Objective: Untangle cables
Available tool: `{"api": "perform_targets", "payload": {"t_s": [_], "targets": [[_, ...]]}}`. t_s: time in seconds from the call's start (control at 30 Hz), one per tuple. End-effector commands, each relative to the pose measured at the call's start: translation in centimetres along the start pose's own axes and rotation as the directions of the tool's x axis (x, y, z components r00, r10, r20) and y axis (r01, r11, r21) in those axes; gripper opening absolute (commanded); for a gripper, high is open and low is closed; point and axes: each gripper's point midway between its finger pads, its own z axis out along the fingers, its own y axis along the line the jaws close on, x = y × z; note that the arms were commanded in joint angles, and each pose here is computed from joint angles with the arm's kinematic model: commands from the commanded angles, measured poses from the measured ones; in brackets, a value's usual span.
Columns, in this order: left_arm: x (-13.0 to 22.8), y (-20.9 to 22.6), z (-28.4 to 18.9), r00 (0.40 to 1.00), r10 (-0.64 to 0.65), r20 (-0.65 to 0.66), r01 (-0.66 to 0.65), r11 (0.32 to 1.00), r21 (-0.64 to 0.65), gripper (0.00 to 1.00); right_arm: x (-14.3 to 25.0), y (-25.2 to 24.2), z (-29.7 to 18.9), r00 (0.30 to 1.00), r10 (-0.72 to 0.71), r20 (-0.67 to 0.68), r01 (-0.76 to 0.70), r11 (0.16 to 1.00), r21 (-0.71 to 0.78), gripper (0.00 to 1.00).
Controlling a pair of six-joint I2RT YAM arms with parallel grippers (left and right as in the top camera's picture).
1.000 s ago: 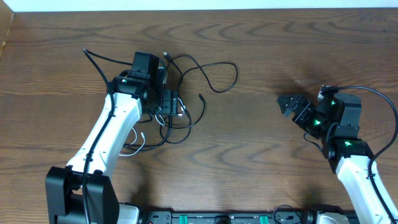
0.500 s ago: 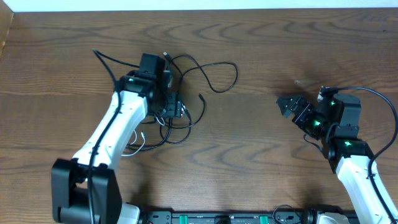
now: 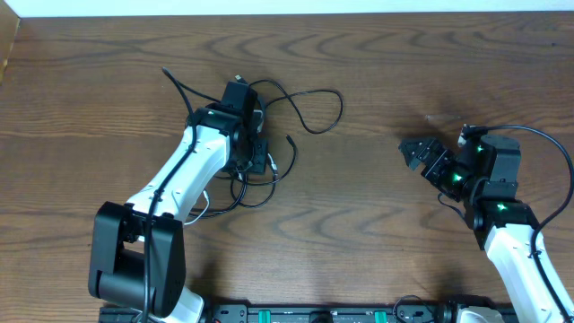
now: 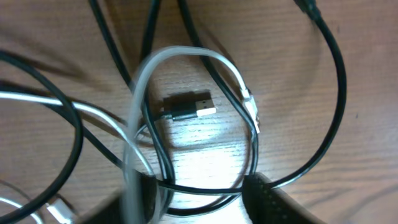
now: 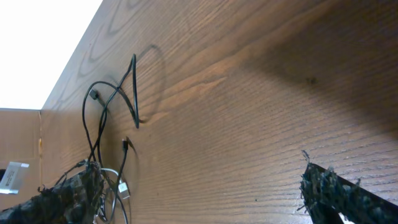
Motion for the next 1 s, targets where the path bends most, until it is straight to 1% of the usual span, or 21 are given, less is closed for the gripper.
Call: {"api": "perform_targets", "payload": {"t_s": [0.0,0.03,0.23,0.4,0.6,0.67,0.8,0.83,0.87,0.9,0.97], "targets": [[-0.5,-0.3,-0.2,1.0,0.0,0.011,0.0,1.0,0.009,0.19,-0.4,-0.1,-0.2,1.0,-0.016,0.015,0.016,1.0,0.007,0.99],[-0.5,-0.3,-0.2,1.0,0.0,0.011,0.0,1.0,0.009,0.08,-0.4,-0.1,-0.2,1.0,-0.015,0.014,0.015,1.0,0.008,0.99],[-0.8,-0.8,-1.0,0.999,0.003,0.034,-0.004,0.999,0.038,0.07,-0.3,-0.1,-0.2,1.0,-0.014,0.013,0.014,1.0,0.01,0.99],[-2.1,-2.2,-4.2,0.991,0.013,0.132,-0.027,0.995,0.101,0.07,-0.4,-0.2,-0.2,1.0,-0.015,0.016,0.015,1.0,0.012,0.99],[-4.0,-3.2,-10.3,0.937,0.026,0.349,-0.076,0.989,0.129,0.07,-0.4,-0.2,-0.2,1.0,-0.015,0.015,0.014,1.0,0.012,0.99],[-4.4,-3.5,-12.7,0.905,0.029,0.425,-0.095,0.986,0.136,0.07,-0.4,-0.2,-0.2,1.0,-0.015,0.015,0.014,1.0,0.012,0.99],[-4.9,-4.0,-16.4,0.841,0.03,0.54,-0.127,0.981,0.144,0.07,-0.4,-0.2,-0.2,1.0,-0.014,0.014,0.014,1.0,0.013,0.99],[-5.0,-4.1,-17.2,0.825,0.029,0.564,-0.134,0.98,0.146,0.08,-0.3,-0.2,-0.2,1.0,-0.014,0.012,0.014,1.0,0.013,0.98],[-5.1,-4.2,-18.1,0.806,0.028,0.591,-0.142,0.979,0.147,0.07,-0.2,0.0,-0.2,1.0,-0.016,0.007,0.016,1.0,0.005,0.91],[-5.2,-4.3,-18.9,0.787,0.028,0.616,-0.15,0.977,0.148,0.07,-0.1,0.2,-0.2,0.999,-0.032,-0.002,0.032,0.999,-0.009,0.78],[-5.4,-4.5,-20.6,0.749,0.026,0.662,-0.165,0.975,0.149,0.07,0.4,1.8,-0.3,0.994,-0.107,-0.03,0.104,0.99,-0.097,0.6]]}}
